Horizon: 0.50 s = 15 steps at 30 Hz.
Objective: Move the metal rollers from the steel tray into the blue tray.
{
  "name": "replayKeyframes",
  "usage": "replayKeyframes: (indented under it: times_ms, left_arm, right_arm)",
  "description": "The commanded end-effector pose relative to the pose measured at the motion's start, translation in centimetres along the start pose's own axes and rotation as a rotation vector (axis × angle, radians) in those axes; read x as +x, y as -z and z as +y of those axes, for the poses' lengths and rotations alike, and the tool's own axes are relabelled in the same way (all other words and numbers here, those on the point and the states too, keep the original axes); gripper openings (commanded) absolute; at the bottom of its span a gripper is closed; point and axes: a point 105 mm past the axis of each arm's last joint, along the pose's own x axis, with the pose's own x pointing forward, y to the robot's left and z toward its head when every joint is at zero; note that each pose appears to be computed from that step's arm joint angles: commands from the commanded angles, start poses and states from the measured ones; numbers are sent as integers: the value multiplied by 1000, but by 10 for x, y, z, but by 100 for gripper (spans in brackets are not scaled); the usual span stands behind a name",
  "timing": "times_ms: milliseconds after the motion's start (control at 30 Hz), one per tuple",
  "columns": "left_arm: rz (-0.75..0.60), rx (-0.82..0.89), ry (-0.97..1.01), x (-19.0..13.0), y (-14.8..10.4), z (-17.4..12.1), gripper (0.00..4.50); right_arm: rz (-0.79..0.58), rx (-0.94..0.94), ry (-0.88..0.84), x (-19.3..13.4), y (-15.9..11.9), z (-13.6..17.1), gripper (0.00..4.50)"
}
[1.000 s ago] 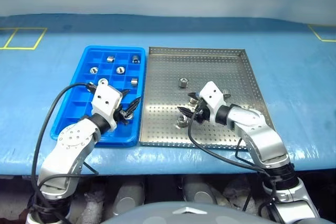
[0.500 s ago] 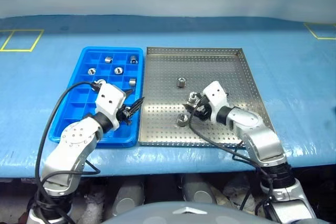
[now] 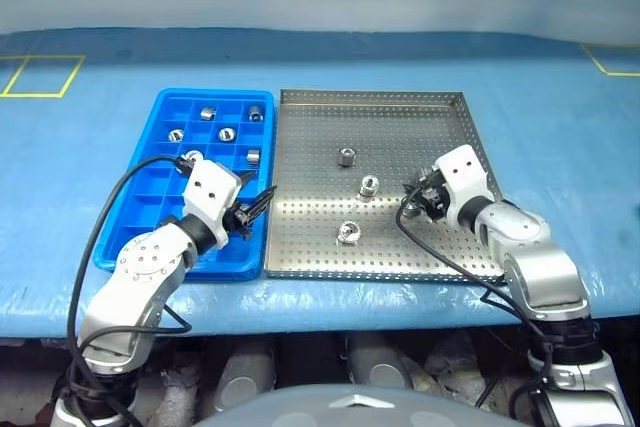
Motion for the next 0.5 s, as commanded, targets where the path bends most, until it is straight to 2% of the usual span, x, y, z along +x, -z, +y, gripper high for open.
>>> replayKeyframes:
  times_ms: [33, 500]
  left_arm:
    - [-26, 22, 12, 1, -7, 0, 224]
    - [-25, 26, 17, 3, -7, 0, 224]
  right_arm:
    - [-60, 26, -5, -10, -13, 1, 336]
    - [23, 103, -22, -1, 13, 10, 336]
